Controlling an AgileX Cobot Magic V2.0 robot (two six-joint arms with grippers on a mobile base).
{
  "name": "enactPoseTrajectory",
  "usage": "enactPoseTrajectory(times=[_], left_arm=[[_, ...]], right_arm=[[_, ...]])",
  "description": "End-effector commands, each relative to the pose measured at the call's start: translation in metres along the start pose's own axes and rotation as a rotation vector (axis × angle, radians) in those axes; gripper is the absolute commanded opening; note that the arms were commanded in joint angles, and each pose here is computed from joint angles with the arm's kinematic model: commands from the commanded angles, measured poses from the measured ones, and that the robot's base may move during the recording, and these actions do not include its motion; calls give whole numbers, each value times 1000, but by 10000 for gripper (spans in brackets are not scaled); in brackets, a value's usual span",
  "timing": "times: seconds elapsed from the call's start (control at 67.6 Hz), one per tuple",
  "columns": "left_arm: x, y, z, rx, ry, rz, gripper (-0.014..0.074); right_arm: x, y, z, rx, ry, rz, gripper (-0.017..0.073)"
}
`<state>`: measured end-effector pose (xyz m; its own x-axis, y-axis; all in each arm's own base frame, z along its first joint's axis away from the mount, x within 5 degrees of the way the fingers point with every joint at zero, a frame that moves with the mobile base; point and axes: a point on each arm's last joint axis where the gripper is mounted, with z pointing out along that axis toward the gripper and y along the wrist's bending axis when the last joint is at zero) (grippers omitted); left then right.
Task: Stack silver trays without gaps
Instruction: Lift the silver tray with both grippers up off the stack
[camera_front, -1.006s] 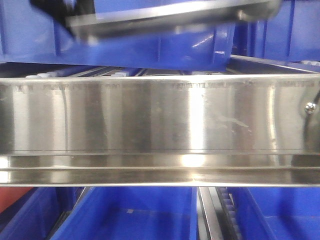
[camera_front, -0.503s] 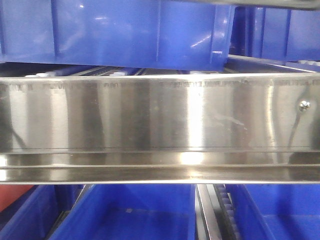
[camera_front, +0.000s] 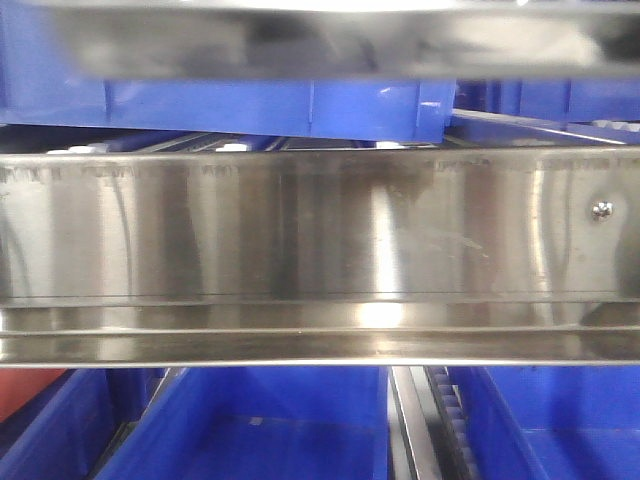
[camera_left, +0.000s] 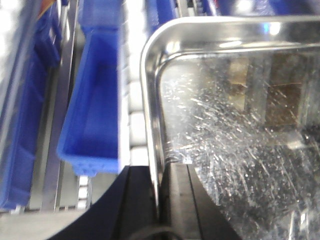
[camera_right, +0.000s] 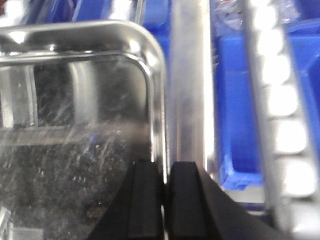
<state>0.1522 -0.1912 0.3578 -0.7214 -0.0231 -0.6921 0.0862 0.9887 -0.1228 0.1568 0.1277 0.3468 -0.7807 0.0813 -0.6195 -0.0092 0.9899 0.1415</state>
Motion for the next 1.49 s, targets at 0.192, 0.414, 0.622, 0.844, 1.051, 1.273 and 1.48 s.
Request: enactPoseTrajectory(times=[0.192,0.414,0.622,0.844,1.051,1.273,1.48], left_arm=[[4,-2,-4,80,-8,-11,-10],[4,-2,-4,84,-9,-11,-10],[4,-2,-4,84,-9,-11,-10],[4,-2,-4,84,-9,-11,-10],[4,-2,-4,84,-9,-11,-10],[0,-1,-4,73,-48,11,-10],[-10,2,-5,35,-158,75,-10]], right_arm=[[6,6,-3,-11,-53,-26,-15],[5,7,-3,-27,-61,-26,-15],[5,8,-3,-26,-60,-27,-15],[5,8,-3,-28,-60,-27,-15],[5,8,-3,-28,-60,-27,-15],[5,8,-3,-31,-62,-27,-15],[5,8,-3,-32,-63,-27,-15]])
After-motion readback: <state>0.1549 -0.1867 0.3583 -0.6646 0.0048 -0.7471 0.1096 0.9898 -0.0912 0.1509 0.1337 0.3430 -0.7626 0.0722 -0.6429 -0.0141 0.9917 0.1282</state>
